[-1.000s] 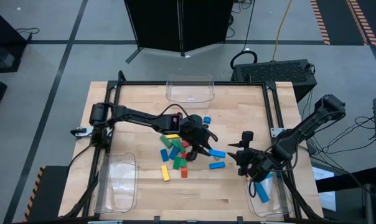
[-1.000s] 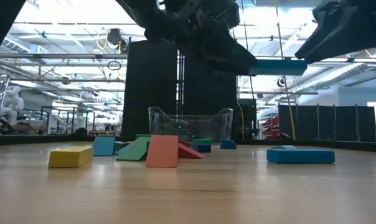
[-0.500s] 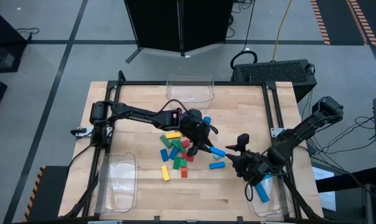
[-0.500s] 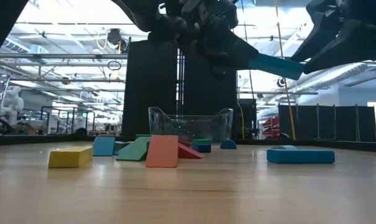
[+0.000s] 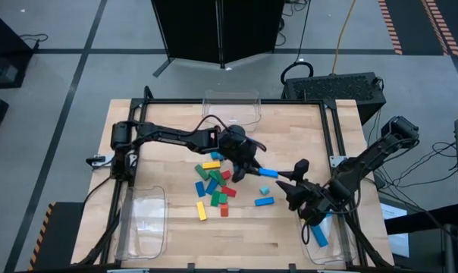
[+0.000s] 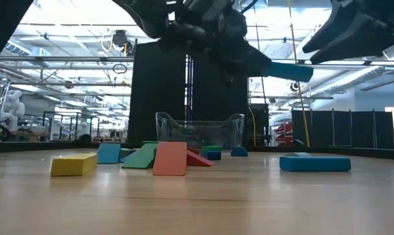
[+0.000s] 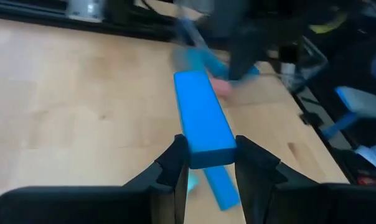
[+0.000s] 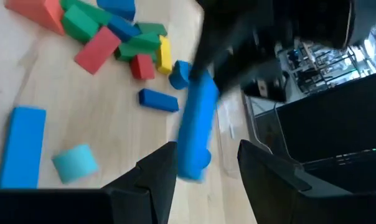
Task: Sort blocks by size
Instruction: Put the light blue rectangle block into the bottom right transparent bin
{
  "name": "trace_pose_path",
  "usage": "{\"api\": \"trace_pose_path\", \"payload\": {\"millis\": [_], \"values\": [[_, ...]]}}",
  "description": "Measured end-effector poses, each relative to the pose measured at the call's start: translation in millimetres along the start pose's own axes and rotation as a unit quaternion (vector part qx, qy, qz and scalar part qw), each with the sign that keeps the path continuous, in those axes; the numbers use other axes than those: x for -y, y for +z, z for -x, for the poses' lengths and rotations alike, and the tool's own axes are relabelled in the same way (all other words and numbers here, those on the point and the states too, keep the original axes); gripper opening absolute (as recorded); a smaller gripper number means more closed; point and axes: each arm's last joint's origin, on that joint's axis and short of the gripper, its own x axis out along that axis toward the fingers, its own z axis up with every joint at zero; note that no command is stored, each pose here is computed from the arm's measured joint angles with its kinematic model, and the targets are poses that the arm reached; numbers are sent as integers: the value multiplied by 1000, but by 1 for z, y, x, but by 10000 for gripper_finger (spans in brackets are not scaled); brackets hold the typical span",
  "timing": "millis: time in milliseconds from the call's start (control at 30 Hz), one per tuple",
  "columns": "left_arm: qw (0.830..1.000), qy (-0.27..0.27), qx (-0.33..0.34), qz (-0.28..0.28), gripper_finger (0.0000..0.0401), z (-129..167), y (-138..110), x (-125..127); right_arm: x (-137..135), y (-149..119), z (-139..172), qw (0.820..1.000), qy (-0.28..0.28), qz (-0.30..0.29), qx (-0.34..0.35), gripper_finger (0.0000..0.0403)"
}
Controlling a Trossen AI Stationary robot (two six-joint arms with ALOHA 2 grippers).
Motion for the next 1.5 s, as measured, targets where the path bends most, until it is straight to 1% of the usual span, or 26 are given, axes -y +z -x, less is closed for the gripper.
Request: {"api": "trace_pose_path", "payload": {"millis": [200, 367, 500, 633, 800, 900, 967, 1167, 1233, 1367, 1500], "values": [[1000, 3, 12, 7, 98, 4, 3, -6, -2, -2, 3, 1000, 3, 19, -1, 165], [1000, -6, 12, 9, 98, 4, 3, -7, 0, -3, 3, 1000, -20, 23, -1, 165], [999, -19, 28, 14, 98, 3, 6, -4, 0, -3, 3, 1000, -19, 24, 0, 165], [997, -47, 57, 10, 98, 1, 13, 3, 0, -2, 3, 1000, -20, 22, 1, 165], [996, -60, 61, 2, 98, -2, 14, 11, 0, 0, 3, 999, -30, 11, 9, 162], [996, -60, 59, 3, 98, -2, 14, 11, 1, 3, 3, 998, -54, 0, 18, 150], [996, -60, 58, 3, 98, -2, 14, 11, 1, 3, 3, 998, -56, 1, 19, 133], [997, -58, 54, 11, 98, -2, 13, 10, 1, 3, 3, 998, -54, 9, 18, 61], [997, -56, 52, 13, 98, -1, 13, 9, 1, 3, 3, 998, -53, 11, 18, 46], [998, -51, 45, 9, 102, -1, 11, 7, 1, 3, 3, 998, -52, 10, 18, 45], [999, -42, 31, -7, 124, 0, 8, 6, 0, 3, 3, 999, -47, 5, 19, 45]]}}
